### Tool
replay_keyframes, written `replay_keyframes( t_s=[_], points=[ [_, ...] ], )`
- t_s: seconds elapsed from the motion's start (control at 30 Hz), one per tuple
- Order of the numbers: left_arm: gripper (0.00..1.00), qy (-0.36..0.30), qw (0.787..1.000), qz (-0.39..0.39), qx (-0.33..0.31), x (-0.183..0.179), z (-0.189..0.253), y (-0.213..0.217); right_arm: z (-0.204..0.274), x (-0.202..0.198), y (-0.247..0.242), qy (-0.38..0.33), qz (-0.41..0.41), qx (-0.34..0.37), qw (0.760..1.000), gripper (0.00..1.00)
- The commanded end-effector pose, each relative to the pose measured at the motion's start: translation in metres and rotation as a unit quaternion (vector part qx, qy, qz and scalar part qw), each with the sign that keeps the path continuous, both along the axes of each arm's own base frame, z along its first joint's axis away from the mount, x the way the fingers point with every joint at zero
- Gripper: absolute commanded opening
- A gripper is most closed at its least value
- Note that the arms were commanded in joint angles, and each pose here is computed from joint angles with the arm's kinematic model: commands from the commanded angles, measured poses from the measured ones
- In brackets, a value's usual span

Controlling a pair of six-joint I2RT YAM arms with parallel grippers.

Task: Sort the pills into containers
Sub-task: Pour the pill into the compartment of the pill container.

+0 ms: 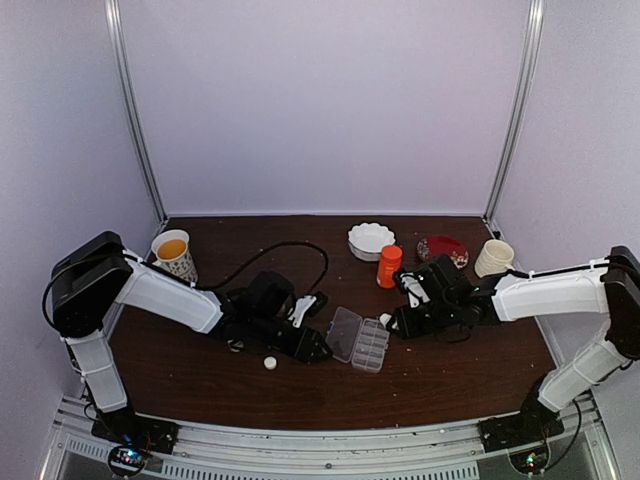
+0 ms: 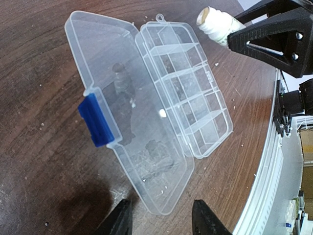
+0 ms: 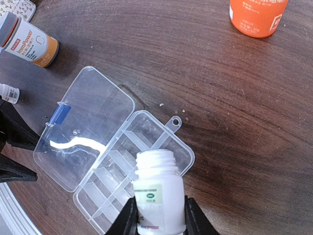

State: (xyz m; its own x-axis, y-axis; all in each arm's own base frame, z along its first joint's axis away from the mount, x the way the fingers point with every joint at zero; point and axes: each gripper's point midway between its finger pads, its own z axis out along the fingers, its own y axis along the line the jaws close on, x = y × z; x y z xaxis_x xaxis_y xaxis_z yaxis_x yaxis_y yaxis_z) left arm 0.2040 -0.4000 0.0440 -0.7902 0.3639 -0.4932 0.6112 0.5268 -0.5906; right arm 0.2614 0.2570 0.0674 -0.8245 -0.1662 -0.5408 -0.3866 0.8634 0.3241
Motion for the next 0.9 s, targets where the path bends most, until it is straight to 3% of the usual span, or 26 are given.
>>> replay_keyframes(
  t_s=[0.0,0.87],
  points=[
    [0.45,-0.007,1.0,-0.001,-0.011,0.004,0.003,-0.005,-0.007,0.0,-0.004,0.014,-0.008,-0.011,1.0,0.0],
    [0.45,-0.008,1.0,0.0,-0.012,0.004,0.003,-0.004,-0.007,0.008,-0.006,0.025,0.002,-0.065,0.998,0.0]
  ],
)
